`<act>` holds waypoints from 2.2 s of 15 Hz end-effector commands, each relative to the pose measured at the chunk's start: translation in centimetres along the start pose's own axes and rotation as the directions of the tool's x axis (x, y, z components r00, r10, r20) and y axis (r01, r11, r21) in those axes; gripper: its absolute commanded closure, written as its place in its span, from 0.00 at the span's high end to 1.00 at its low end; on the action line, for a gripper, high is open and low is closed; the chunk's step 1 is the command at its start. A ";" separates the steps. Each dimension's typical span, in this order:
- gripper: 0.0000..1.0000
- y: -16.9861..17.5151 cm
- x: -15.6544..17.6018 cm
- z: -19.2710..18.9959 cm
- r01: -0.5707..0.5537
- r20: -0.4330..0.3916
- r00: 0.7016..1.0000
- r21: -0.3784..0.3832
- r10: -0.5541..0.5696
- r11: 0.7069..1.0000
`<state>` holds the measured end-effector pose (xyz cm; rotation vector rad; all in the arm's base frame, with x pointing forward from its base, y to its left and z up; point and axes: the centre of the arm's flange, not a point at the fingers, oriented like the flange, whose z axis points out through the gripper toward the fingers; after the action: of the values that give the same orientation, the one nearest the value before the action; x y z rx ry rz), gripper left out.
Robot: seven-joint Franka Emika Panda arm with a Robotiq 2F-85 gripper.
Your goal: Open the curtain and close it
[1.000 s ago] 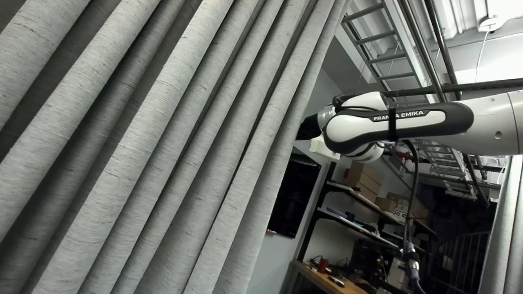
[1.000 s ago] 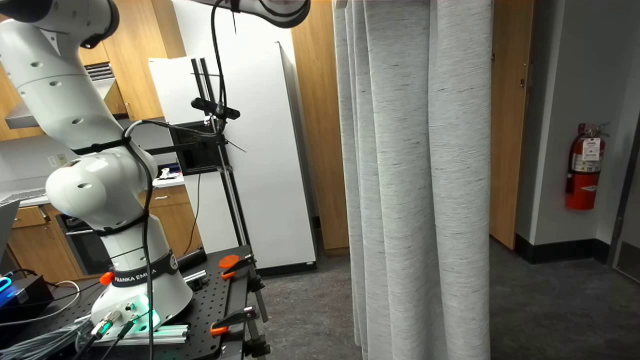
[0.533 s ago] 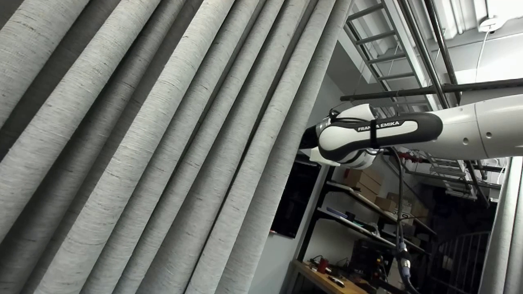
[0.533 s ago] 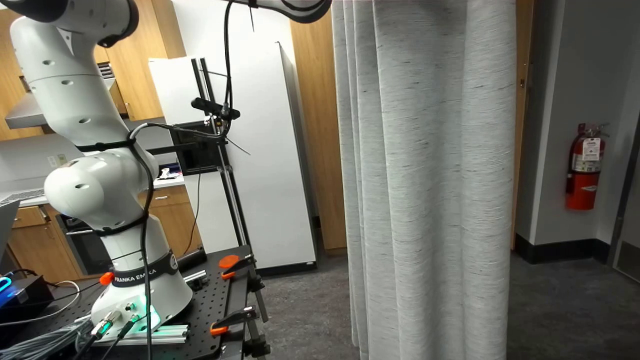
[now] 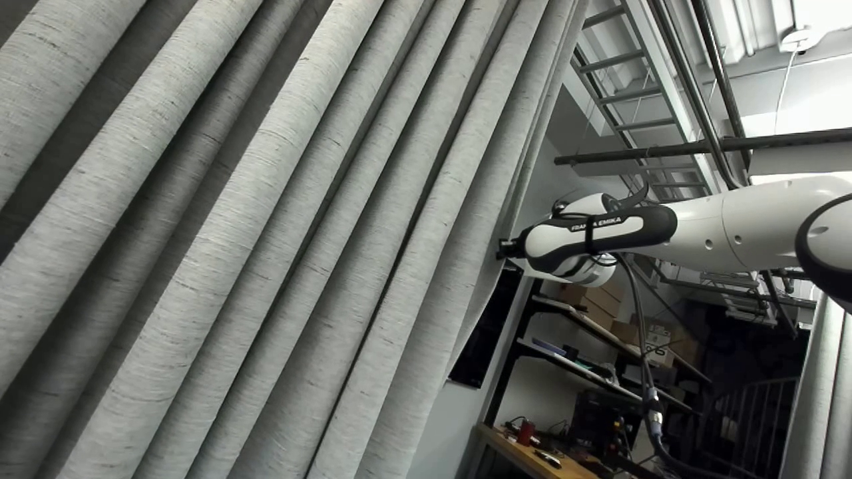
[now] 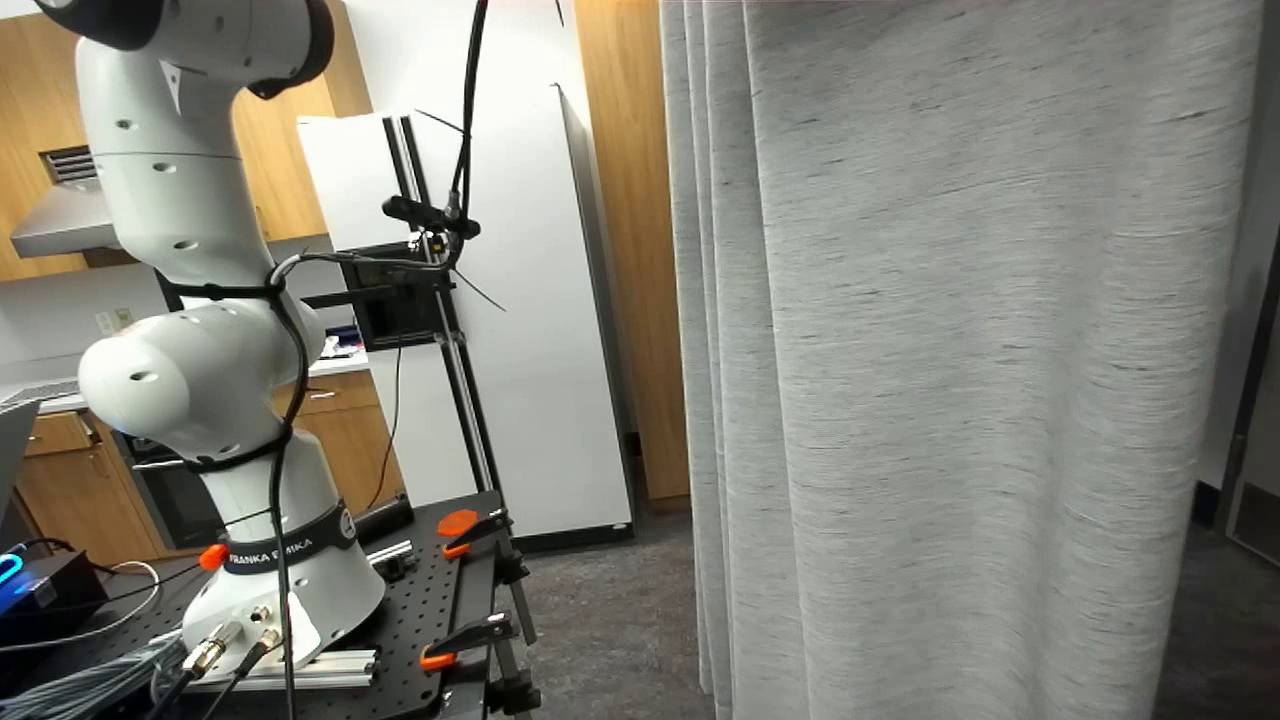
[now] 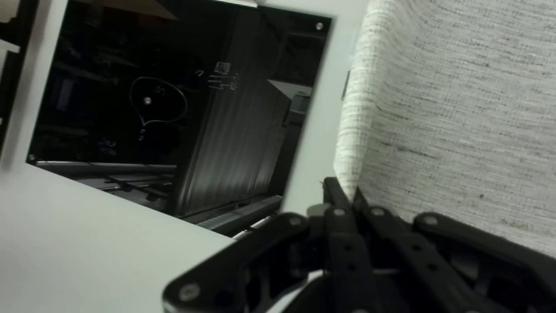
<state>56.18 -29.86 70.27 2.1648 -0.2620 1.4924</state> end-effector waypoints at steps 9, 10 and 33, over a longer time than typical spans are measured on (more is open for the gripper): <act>0.00 17.8 -8.3 5.6 0.008 0.177 0.983 -0.298 0.047 0.955; 0.00 19.3 -9.1 5.6 0.009 0.186 0.981 -0.321 0.053 0.947; 0.00 40.4 -20.3 -4.4 0.054 0.255 0.955 -0.656 0.154 0.753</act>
<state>29.73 -60.96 70.65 1.7079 -0.7380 1.0304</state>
